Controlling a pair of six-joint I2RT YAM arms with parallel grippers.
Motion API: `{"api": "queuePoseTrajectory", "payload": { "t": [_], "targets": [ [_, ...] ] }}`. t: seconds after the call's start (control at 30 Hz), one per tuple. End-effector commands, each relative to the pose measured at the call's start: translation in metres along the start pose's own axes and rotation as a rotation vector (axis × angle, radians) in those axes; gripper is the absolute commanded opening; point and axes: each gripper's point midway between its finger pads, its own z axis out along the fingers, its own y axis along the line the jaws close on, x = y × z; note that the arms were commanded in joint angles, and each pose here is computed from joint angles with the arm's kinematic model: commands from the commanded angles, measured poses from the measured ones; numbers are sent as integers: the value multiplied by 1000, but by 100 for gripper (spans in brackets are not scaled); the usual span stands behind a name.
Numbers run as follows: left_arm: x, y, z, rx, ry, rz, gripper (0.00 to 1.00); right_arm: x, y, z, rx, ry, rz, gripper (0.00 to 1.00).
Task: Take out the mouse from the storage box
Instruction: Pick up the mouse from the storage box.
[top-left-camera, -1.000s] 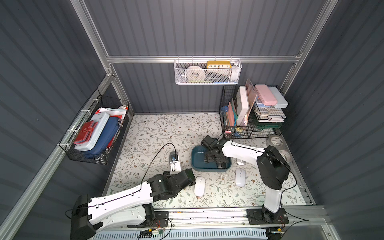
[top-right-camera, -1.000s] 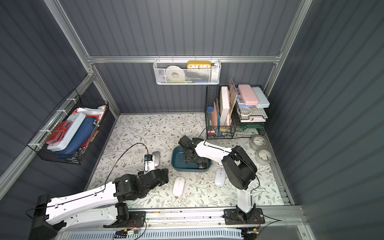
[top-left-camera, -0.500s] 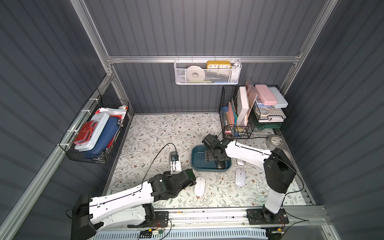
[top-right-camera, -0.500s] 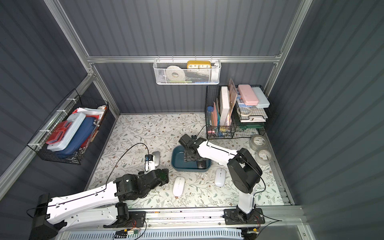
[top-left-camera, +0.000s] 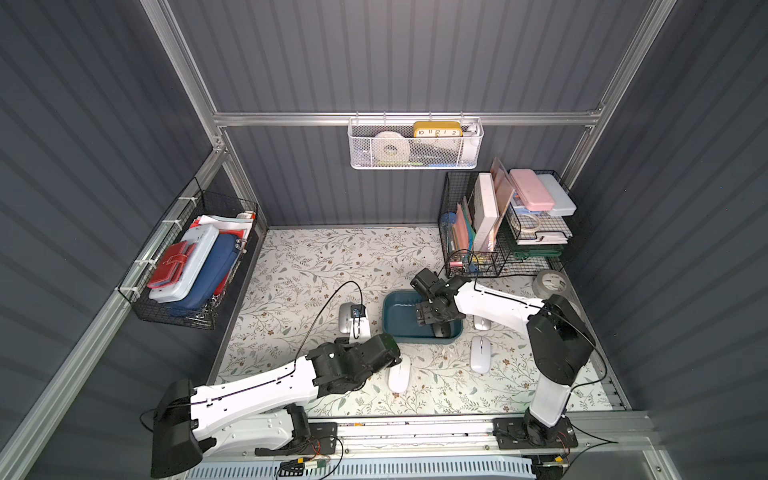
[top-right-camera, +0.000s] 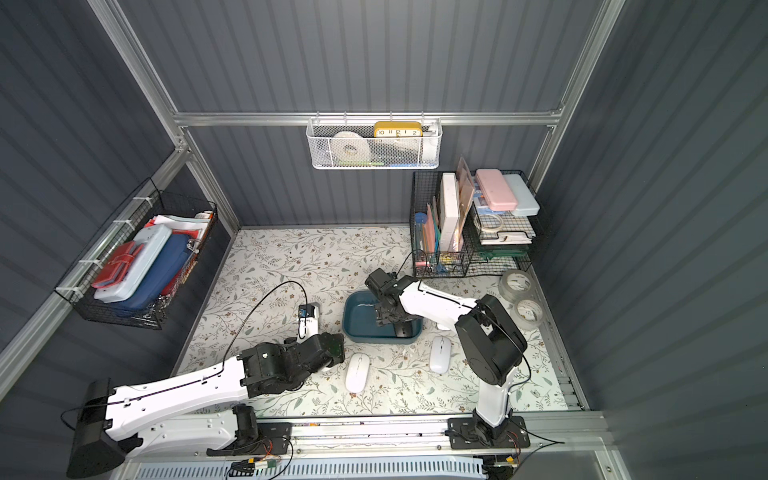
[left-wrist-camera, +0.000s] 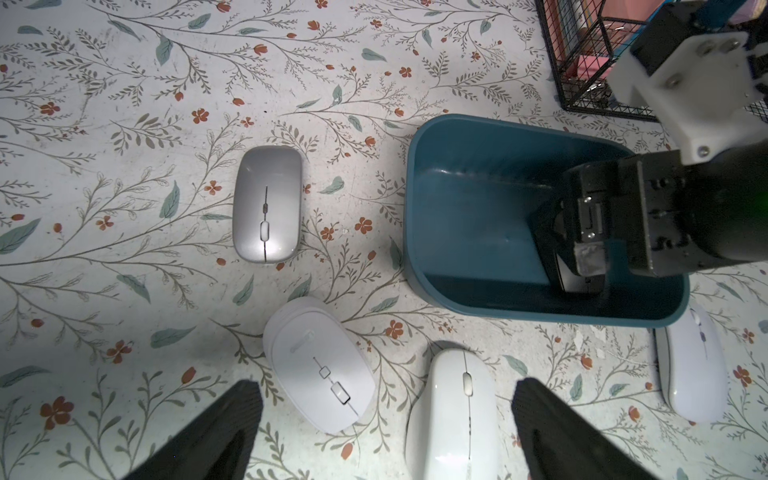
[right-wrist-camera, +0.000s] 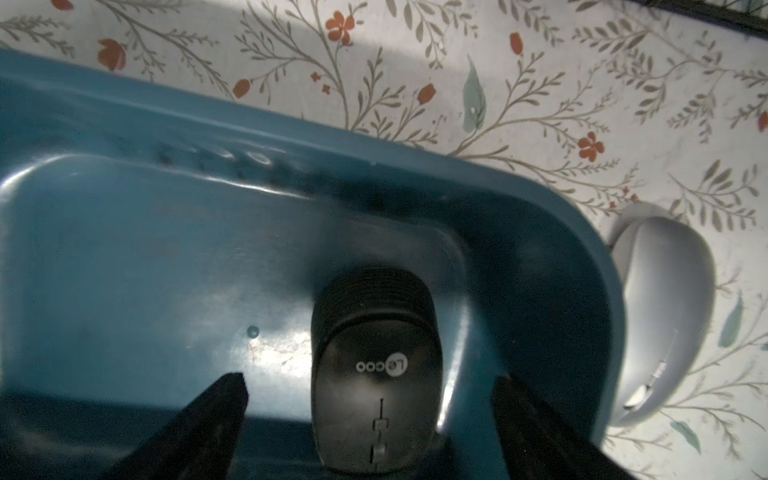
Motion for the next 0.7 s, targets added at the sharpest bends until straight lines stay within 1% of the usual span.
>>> {"api": "queuePoseTrajectory", "payload": {
  "t": [0.0,0.13,0.33,0.6,0.67],
  "targets": [
    [-4,-1,-2,-2,-5,3,99,7,3,16,-7,33,-16,97],
    [-2,-4,1,12,-9,-11,99,14,9,27,-20,68,-18,96],
    [-8,-16,4,16,-10,9,99,22,15,37,-45,97,-11,93],
    [-12,-25,8,12,-20,20,99,23,31,38,-98,106,-5,84],
    [-13,-26,8,13,-22,20,99,20,36,35,-104,98,-11,83]
  ]
}}
